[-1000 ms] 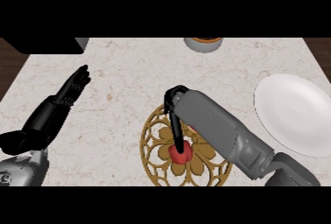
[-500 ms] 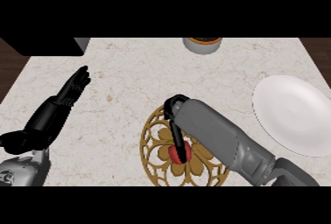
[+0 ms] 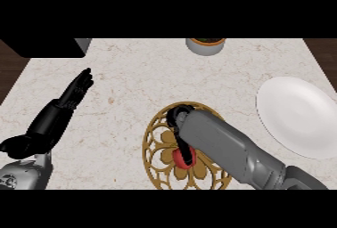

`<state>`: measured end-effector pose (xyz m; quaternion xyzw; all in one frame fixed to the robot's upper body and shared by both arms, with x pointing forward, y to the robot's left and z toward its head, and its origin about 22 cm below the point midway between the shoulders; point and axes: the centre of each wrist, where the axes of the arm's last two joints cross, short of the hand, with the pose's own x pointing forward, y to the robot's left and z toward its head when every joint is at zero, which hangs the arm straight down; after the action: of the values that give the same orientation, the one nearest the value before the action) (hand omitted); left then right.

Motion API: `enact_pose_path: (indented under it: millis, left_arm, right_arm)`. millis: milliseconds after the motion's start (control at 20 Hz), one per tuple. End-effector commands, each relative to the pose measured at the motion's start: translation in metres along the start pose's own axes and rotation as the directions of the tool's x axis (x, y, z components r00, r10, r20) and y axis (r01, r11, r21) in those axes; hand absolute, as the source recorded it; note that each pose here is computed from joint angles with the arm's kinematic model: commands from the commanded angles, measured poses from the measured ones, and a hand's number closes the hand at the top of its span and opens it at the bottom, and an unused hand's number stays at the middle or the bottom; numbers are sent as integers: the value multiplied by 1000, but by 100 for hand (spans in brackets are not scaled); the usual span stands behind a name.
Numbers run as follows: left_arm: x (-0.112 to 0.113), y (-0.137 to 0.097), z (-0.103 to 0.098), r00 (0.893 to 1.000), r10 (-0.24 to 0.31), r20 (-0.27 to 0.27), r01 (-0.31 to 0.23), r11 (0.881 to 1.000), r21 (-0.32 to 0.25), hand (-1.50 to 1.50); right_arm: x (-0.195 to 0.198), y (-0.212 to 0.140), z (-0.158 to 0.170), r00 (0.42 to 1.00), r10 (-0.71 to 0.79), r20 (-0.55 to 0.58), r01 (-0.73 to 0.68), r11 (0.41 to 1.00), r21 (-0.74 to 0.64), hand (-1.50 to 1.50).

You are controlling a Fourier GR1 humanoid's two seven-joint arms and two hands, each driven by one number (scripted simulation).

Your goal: Pick the bell pepper from the placemat and place it in the plate

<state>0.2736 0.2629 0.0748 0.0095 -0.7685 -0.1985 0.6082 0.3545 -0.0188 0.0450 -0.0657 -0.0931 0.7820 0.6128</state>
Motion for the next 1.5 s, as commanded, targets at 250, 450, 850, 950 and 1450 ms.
enact_pose_path:
  millis: [250,450,850,950,1450]
  left_arm:
    - [-7,9,7,999,4,-33,-2,999,43,0]
    - [-10,14,12,998,13,-69,-8,997,73,0]
    - [-10,20,24,998,2,-63,3,997,82,0]
    - [-11,19,23,997,-8,-76,15,997,81,0]
    - [-16,11,23,999,3,-40,0,998,61,0]
  right_arm:
    - [18,72,-15,1000,-5,-13,0,943,-334,150]
    - [27,76,11,999,-34,5,29,752,-658,150]
    - [10,141,26,993,-109,46,86,408,-909,150]
    - [9,160,46,991,-112,77,112,357,-927,150]
    - [-28,219,115,961,-247,128,151,77,-986,150]
